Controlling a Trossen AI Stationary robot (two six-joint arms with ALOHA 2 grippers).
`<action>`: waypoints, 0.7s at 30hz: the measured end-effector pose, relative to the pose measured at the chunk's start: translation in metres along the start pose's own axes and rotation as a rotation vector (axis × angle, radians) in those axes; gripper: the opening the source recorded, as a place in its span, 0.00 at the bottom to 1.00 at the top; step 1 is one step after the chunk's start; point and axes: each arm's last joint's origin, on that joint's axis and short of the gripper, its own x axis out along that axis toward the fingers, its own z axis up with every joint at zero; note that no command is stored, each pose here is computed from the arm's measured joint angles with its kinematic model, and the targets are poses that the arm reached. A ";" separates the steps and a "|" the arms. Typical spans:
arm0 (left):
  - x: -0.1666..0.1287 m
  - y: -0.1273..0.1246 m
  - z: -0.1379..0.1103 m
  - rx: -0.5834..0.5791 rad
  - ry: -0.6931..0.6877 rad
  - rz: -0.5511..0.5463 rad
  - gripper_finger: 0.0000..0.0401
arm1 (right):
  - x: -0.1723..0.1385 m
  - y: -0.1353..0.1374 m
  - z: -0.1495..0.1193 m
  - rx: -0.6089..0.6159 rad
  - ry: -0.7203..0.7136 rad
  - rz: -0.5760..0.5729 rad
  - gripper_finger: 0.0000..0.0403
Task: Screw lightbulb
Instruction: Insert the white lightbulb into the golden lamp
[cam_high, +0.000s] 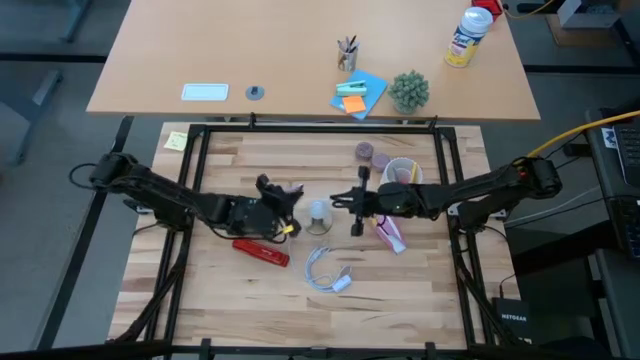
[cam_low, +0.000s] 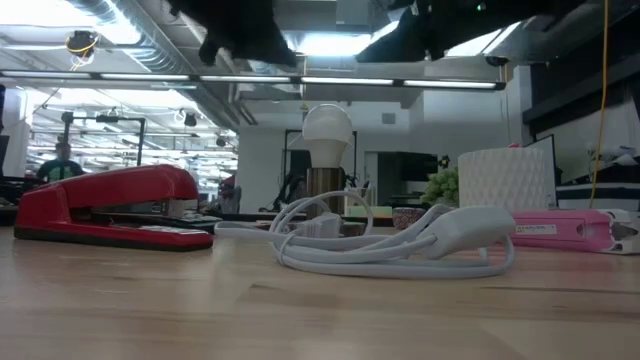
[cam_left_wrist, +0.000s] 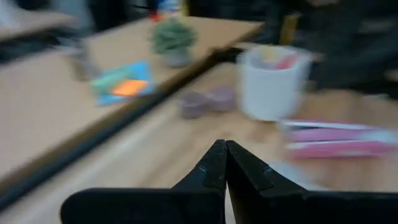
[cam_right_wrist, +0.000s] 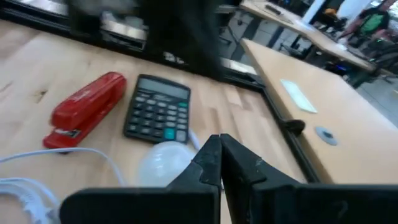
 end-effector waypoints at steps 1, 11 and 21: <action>-0.004 -0.002 0.001 -0.029 0.006 -0.048 0.00 | 0.000 -0.003 0.000 -0.001 -0.002 -0.009 0.02; -0.009 -0.035 -0.032 -0.096 0.130 -0.208 0.00 | 0.027 -0.027 -0.031 0.090 0.087 0.078 0.02; 0.018 -0.044 -0.058 -0.098 0.155 -0.136 0.00 | 0.043 -0.018 -0.050 0.140 0.138 0.199 0.02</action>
